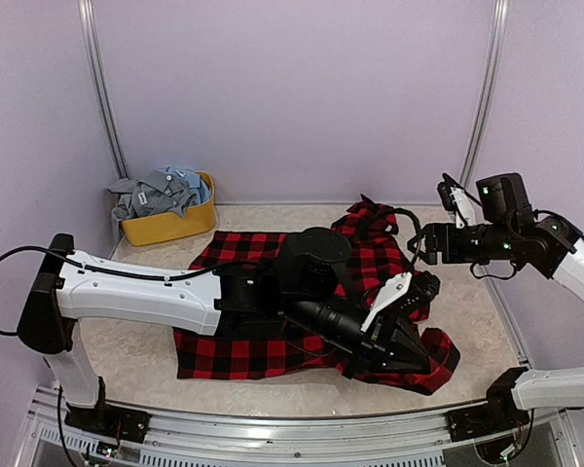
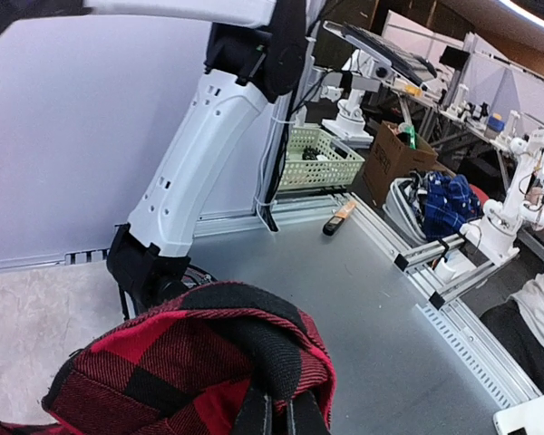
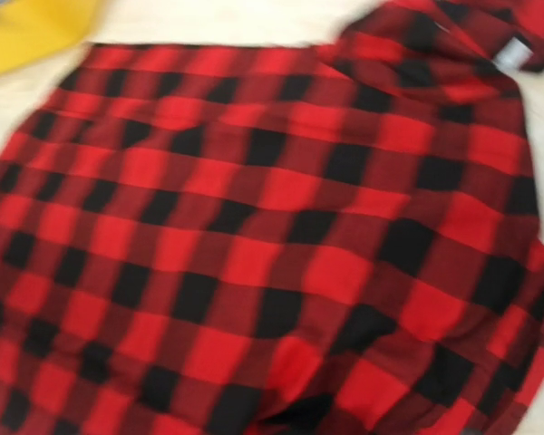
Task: Fold and stack the long sleeve shirts
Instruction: Smooth out the flattened shirt at the center of the board.
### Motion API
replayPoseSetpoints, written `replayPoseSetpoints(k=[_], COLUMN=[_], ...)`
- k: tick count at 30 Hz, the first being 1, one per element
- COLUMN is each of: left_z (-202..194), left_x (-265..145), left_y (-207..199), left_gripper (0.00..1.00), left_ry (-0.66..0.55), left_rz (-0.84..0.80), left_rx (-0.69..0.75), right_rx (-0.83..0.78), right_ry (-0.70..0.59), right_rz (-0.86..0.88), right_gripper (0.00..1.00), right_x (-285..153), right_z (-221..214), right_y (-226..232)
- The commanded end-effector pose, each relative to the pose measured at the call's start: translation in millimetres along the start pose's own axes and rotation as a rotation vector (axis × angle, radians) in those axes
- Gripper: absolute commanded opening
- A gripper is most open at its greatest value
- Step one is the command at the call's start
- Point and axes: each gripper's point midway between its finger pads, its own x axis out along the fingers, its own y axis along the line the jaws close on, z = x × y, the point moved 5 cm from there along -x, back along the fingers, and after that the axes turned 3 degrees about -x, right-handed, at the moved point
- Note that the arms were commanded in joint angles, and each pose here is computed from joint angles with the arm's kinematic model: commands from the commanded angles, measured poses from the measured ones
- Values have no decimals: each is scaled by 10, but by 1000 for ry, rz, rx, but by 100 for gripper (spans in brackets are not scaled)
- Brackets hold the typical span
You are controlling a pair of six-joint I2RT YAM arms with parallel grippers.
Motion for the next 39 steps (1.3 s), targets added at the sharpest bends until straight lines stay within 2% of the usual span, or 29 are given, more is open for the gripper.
replayPoseSetpoints(k=[1,6,14,22,32,39], left_z=[-134,-307,-261,-335,-377,-408], left_x=[223,223,13,-24,-6,98], left_y=[-79,-167,-489,-596,-621,-563], left_gripper=[0,0,0,0,0,0], left_ry=[96,158,192,221,213,210], left_rz=[-9,-36,-92,-134,-185,-229], left_rx=[60,51,90,80,83,75], right_rx=[25,51,150,205,228,159], right_ry=[59,143,275,404,470,516], right_rz=[-62,-85,-121,-114,-206,-272], right_gripper=[83,83,80,75,76,76], right_x=[175,484,1065,1659,1831,1858], right_z=[-108,-350,-787,-1151,-1210,-1131], right_y=[-180,-303,-634,-872,-1331,-1484])
